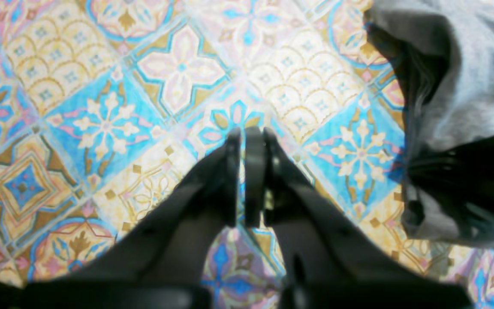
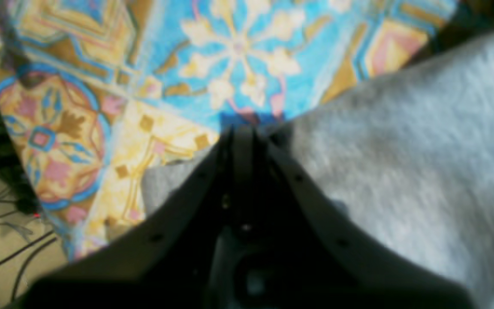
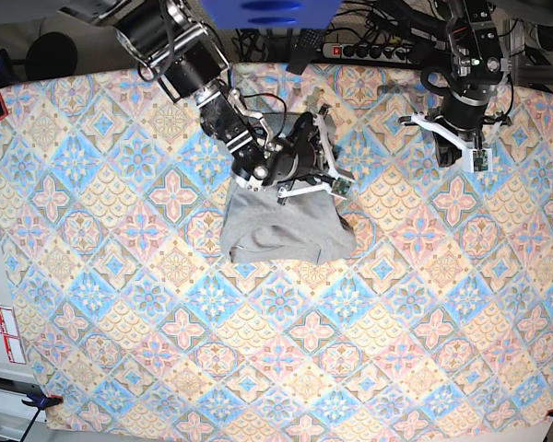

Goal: Fold the T-shirt properly
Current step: 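Drag the folded shirt with the right gripper toward the table edge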

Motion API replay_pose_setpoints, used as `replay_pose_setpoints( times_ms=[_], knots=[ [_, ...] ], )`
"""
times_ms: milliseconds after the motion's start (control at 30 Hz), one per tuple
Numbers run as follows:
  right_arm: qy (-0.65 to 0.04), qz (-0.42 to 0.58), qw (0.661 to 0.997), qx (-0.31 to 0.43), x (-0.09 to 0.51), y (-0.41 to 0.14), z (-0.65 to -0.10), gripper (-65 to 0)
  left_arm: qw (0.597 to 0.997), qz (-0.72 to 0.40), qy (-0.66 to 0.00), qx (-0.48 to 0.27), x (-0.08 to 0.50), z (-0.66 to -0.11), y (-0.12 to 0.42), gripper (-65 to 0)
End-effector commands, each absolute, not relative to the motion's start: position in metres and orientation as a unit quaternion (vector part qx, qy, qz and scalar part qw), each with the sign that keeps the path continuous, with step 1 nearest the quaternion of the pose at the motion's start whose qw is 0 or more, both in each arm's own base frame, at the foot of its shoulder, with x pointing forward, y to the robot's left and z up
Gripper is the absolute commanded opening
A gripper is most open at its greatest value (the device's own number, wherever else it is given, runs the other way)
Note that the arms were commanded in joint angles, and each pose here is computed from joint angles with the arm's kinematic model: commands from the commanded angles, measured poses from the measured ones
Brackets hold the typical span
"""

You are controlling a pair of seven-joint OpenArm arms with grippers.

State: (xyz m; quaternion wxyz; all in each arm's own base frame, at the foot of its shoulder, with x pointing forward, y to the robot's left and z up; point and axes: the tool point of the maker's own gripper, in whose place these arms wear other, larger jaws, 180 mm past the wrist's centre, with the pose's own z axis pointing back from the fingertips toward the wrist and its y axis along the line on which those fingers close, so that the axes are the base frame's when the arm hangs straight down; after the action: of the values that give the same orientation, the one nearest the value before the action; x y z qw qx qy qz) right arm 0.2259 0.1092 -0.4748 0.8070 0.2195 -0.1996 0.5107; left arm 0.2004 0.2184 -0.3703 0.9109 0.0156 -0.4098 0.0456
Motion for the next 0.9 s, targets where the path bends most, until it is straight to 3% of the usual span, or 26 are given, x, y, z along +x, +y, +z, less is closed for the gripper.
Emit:
replay_pose_setpoints(
  times_ms=[0,233,433,867],
  knots=[
    [-0.201,0.512,0.807,0.216,0.23,0.111,-0.474,-65.0,0.903,0.043,-0.427,0.017,0.205,-0.361,0.219,-65.0],
    [-0.176,0.504,0.818,0.215,0.223,0.099,-0.492,-65.0,0.903,0.043,-0.428,0.017,0.206,-0.36,0.219,-65.0],
    [-0.18,0.439,0.86,0.189,0.249,0.046,-0.5,-65.0,0.902,0.043,-0.429,0.017,0.206,-0.36,0.219,-65.0],
    [-0.185,0.359,0.906,0.125,0.281,-0.057,-0.507,-65.0,0.901,0.044,-0.43,0.016,0.207,-0.359,0.219,-65.0]
  ],
)
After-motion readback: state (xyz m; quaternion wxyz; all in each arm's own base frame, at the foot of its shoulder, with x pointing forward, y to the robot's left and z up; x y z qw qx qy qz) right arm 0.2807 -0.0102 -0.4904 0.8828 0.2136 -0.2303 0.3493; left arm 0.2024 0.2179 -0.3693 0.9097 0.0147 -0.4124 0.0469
